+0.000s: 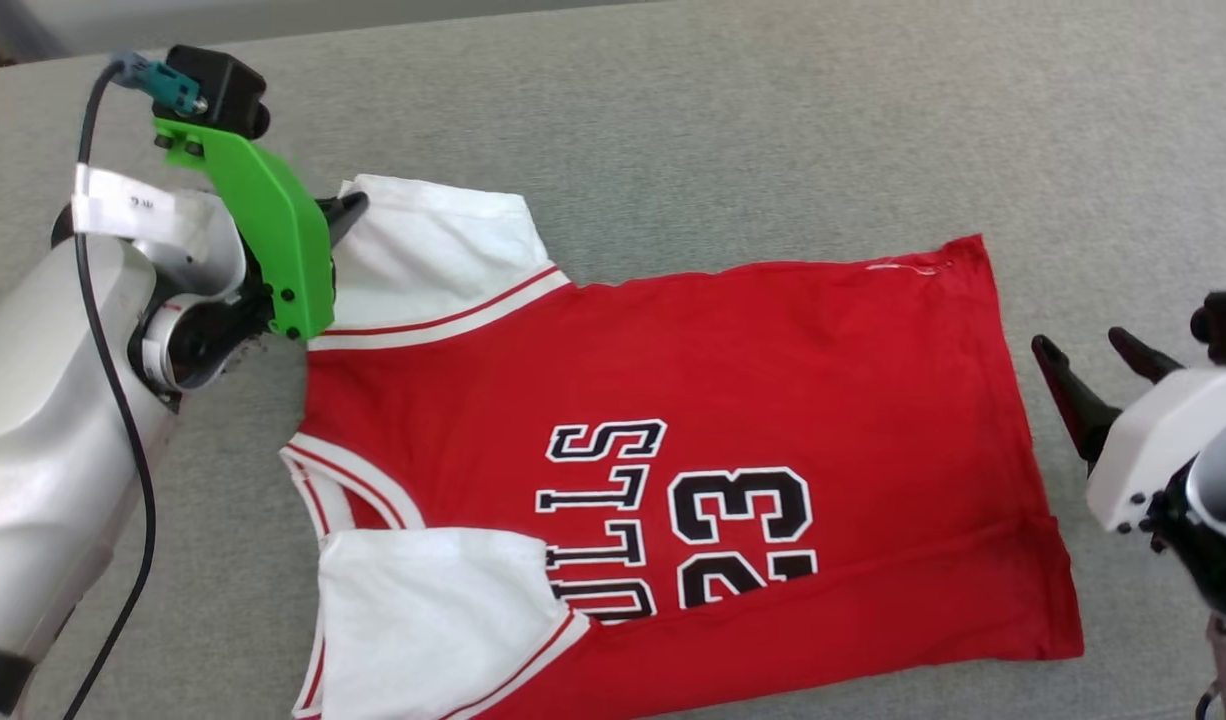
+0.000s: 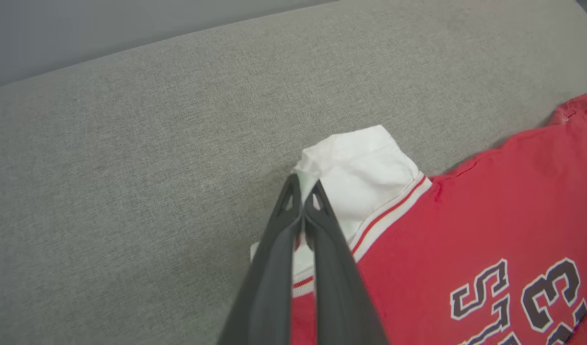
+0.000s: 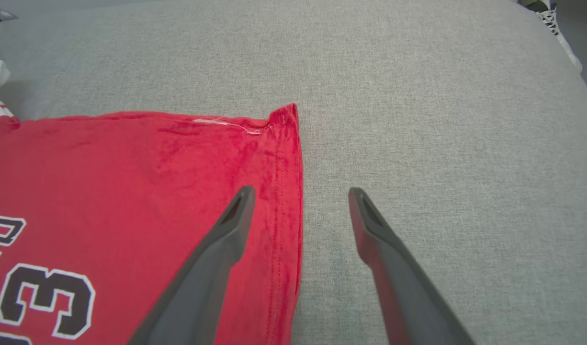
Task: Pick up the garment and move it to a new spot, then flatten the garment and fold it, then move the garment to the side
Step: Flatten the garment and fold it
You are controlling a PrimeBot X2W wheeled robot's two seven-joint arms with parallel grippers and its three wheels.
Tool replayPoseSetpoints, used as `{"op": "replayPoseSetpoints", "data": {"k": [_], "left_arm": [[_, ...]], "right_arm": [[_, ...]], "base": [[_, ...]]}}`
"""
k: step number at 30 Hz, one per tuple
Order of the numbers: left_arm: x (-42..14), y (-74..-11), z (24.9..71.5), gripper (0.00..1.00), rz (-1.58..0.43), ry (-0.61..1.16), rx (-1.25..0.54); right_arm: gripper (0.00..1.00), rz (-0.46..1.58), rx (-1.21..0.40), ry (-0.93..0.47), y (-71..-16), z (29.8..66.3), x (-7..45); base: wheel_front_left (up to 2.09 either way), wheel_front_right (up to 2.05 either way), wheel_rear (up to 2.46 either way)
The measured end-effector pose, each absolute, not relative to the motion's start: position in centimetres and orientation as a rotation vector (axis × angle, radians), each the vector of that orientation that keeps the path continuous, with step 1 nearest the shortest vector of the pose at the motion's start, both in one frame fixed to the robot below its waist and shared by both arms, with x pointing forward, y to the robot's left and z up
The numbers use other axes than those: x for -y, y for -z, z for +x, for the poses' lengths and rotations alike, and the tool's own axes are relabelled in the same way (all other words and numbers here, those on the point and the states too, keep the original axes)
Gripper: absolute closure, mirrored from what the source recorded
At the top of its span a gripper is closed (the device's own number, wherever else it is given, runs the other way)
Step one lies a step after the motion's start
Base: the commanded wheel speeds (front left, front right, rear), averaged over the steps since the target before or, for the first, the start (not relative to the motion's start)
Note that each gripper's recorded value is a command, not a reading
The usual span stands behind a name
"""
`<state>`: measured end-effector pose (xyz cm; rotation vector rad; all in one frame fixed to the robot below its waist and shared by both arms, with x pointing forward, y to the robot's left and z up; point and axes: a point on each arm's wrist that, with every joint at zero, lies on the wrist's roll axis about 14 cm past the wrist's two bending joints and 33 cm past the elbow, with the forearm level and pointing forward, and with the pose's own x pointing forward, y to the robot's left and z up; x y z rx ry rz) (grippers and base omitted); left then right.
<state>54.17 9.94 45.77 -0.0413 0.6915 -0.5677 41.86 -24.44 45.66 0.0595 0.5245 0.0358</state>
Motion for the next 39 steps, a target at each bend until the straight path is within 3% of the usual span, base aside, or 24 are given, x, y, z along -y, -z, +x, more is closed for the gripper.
{"op": "replayPoseSetpoints", "data": {"k": [14,30,32,39], "left_arm": [[-10.9,-50.2,49.7,1.0,-0.057,0.576,-0.559],[-12.3,-48.6,48.9,1.0,-0.062,0.545,-0.592],[-12.6,-48.3,48.9,1.0,-0.062,0.537,-0.597],[-13.2,-48.7,49.1,1.0,-0.063,0.513,-0.581]], "right_arm": [[0.0,0.01,-0.735,-0.13,-42.9,48.3,22.8],[0.0,-0.073,-0.893,-0.147,-37.2,50.5,22.2],[1.0,-0.077,-0.916,-0.151,-36.6,50.2,22.2],[1.0,-0.06,-0.912,-0.162,-36.8,49.9,21.9]], "base": [[0.0,0.0,0.0],[0.0,0.0,0.0],[0.0,0.0,0.0],[0.0,0.0,0.0]]}}
